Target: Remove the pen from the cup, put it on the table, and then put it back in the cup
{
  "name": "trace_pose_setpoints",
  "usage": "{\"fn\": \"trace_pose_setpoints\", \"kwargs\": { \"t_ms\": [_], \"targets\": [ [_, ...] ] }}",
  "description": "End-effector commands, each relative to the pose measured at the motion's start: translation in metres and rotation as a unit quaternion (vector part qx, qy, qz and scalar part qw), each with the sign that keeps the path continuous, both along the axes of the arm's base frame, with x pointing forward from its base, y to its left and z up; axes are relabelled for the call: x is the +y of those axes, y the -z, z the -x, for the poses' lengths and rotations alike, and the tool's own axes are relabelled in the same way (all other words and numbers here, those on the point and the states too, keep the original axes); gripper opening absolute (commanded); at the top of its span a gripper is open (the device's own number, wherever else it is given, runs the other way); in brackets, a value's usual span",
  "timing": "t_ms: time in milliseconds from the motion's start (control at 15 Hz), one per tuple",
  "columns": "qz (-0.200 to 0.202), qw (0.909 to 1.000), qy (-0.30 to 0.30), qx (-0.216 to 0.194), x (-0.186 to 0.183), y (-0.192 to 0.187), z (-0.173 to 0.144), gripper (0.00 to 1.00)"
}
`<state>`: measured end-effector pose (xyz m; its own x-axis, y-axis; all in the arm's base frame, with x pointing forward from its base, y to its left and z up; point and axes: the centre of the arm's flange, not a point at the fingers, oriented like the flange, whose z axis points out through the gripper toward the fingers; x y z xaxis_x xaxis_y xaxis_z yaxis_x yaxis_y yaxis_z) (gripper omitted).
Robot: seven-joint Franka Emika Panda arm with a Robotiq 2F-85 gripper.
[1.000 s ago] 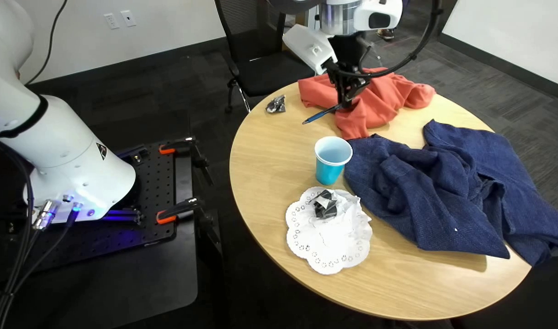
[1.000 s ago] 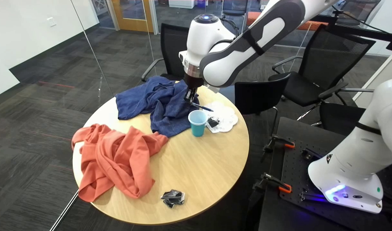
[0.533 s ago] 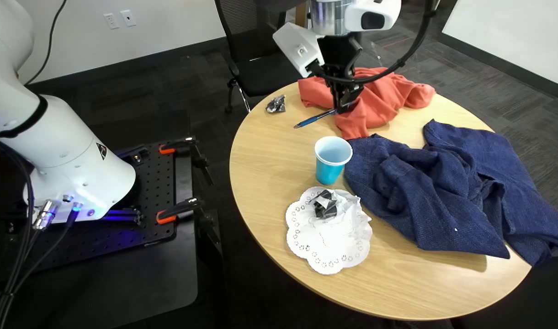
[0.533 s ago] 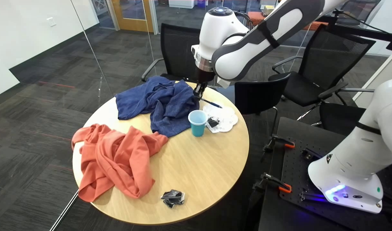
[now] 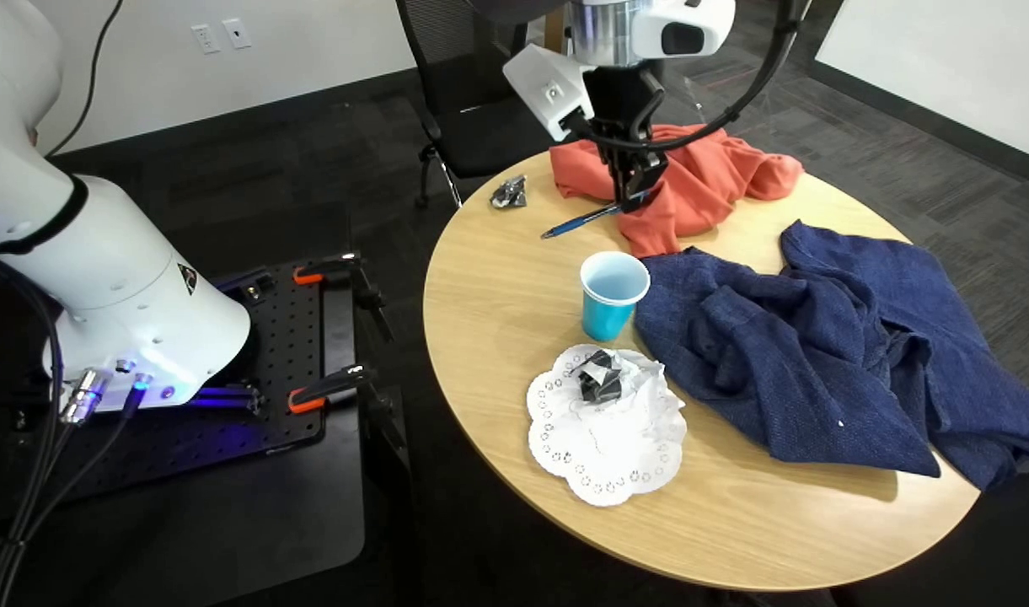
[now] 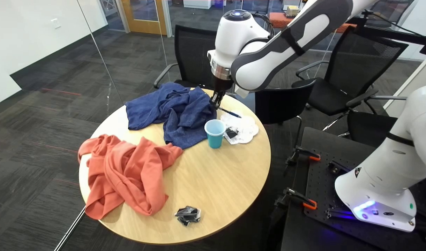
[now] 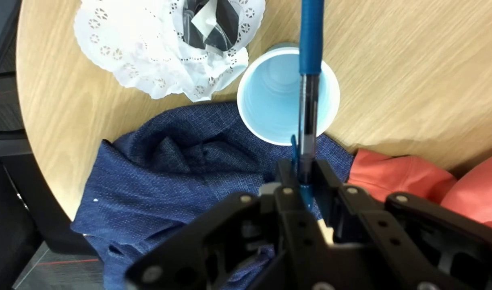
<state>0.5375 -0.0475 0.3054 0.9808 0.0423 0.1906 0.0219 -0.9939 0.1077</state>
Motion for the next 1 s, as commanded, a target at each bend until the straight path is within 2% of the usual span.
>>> {"fn": "trace_pose_setpoints", "kwargs": {
  "t_ms": [0,200,400,600,933],
  "targets": [
    [0.023,0.9987,0.043,-0.016,0.016,-0.002,-0.009,0.04],
    [0.036,0.9951,0.084,-0.036,0.026,-0.004,-0.013,0.04],
    [0.059,0.9879,0.126,-0.067,0.034,-0.006,-0.016,0.04],
    [0.083,0.9775,0.164,-0.105,0.039,-0.007,-0.018,0.04],
    [0.12,0.953,0.223,-0.167,0.048,-0.002,-0.022,0.04]
  ]
}}
